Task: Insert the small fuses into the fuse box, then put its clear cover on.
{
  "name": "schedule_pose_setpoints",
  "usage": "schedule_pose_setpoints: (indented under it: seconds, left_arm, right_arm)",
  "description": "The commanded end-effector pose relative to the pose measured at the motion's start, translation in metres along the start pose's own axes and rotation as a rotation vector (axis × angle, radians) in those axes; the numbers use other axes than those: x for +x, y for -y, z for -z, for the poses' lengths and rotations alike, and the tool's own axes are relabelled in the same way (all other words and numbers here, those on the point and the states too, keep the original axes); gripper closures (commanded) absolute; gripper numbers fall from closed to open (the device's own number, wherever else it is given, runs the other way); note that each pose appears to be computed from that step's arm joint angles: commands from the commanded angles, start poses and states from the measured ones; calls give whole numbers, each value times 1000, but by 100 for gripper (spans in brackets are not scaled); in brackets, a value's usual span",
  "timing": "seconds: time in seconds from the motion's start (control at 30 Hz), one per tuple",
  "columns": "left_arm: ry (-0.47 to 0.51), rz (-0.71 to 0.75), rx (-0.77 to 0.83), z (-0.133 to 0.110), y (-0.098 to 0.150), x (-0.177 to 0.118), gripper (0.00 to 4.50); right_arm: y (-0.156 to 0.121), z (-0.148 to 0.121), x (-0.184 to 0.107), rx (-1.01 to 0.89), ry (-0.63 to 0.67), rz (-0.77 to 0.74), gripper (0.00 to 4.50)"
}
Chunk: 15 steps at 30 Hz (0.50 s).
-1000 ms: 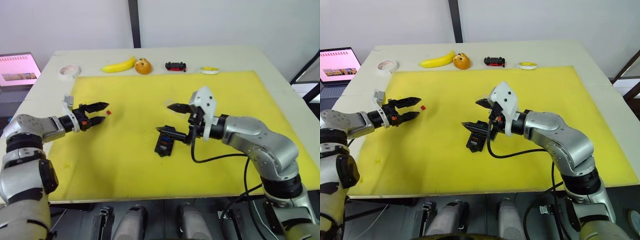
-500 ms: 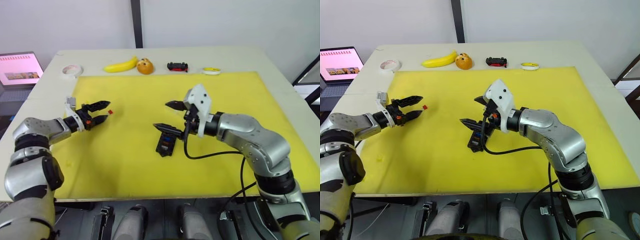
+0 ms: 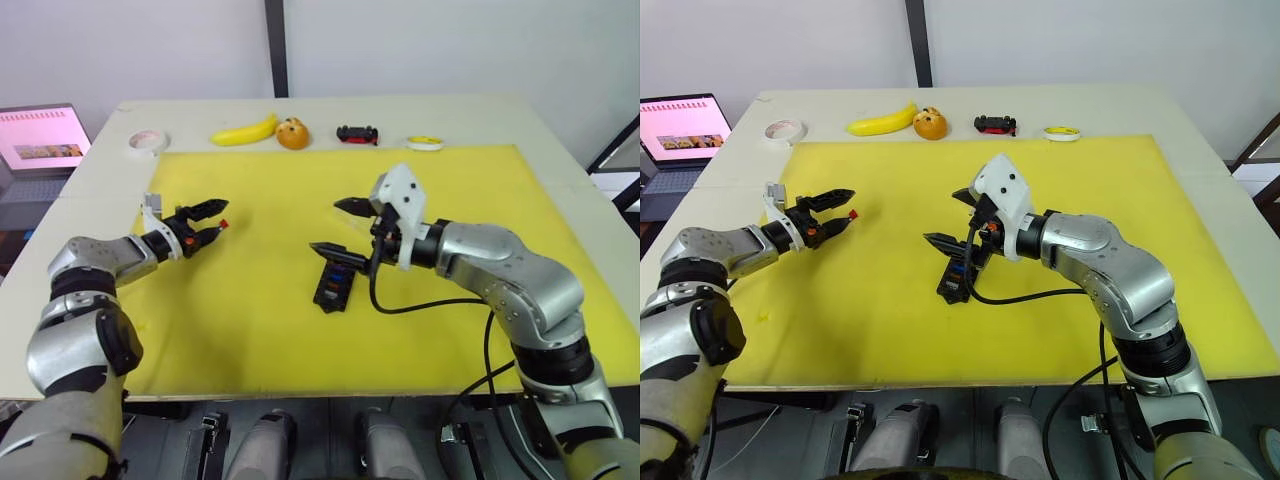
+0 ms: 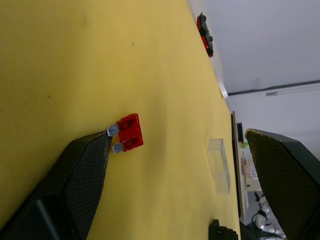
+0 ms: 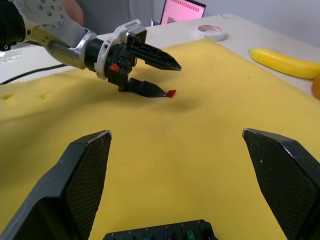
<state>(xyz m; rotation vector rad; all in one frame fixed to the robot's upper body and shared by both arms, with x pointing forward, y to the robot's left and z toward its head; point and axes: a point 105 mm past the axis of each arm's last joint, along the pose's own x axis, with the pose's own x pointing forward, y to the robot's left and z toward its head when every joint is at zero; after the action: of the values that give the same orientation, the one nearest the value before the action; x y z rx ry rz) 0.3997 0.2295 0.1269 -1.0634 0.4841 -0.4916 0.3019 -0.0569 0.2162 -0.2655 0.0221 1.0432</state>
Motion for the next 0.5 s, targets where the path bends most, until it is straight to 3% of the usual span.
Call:
schedule_pose_setpoints:
  seconds: [0.03,0.2,0.3,0.5]
  left_arm:
    - [-16,-26,-9,8,-5,8,0]
    - [-20,-33,-9,10,-7,9,0]
    - [-24,-49,-5,11,-10,8,82]
    - [-28,-58,-11,12,-14,6,82]
  right_arm:
    - [3,-13,-6,-41,36,18,5]
    - [3,-13,-8,-40,32,20,5]
    - [4,-11,-8,-38,23,20,0]
    - [2,-9,-8,-38,11,3,0]
